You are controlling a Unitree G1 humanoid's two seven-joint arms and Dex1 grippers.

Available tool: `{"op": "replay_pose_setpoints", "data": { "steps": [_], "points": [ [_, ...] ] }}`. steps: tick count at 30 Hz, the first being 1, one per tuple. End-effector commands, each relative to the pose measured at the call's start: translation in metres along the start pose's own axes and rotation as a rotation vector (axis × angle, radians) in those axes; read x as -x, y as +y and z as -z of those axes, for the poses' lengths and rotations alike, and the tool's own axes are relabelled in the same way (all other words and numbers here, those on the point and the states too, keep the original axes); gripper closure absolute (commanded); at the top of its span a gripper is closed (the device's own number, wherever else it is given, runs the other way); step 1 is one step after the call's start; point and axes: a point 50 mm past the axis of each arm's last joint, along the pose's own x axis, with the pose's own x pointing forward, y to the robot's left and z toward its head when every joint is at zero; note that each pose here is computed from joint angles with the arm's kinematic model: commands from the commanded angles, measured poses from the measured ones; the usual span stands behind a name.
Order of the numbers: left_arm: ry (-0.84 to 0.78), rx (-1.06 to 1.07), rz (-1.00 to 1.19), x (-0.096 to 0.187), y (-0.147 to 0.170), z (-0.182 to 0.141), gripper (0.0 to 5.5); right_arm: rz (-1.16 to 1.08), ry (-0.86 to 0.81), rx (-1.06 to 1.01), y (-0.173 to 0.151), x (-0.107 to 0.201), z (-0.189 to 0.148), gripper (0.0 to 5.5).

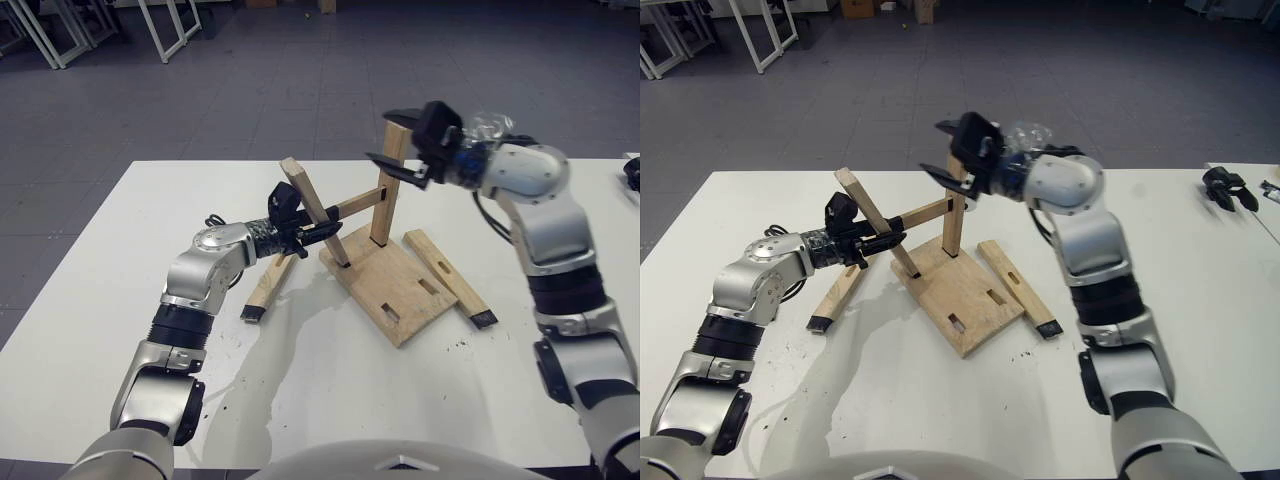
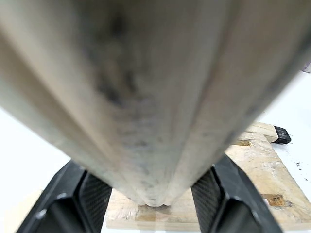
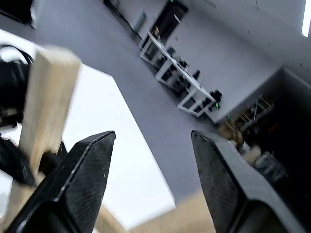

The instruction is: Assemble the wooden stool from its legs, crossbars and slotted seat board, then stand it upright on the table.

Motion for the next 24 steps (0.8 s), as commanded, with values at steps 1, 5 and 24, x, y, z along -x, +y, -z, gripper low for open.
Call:
{"op": "replay_pose_setpoints", "data": {
  "steps": [1,5,24],
  "points": [
    [0.227,0.067,-0.08,0.003,0.003,0.043,3.45,-0.162,0.105,0.097,0.03,-0.029,0.031,2.65],
    [0.221,0.059,-0.071,0.0,0.002,0.038,3.45,-0.37,0.392,0.234,0.057,-0.017,0.097,2.65],
    [0.439,0.13,-0.056,-0.003,0.003,0.059,3.46,0.169,0.031,0.486,-0.015,-0.029,0.014,2.65]
  ]
}}
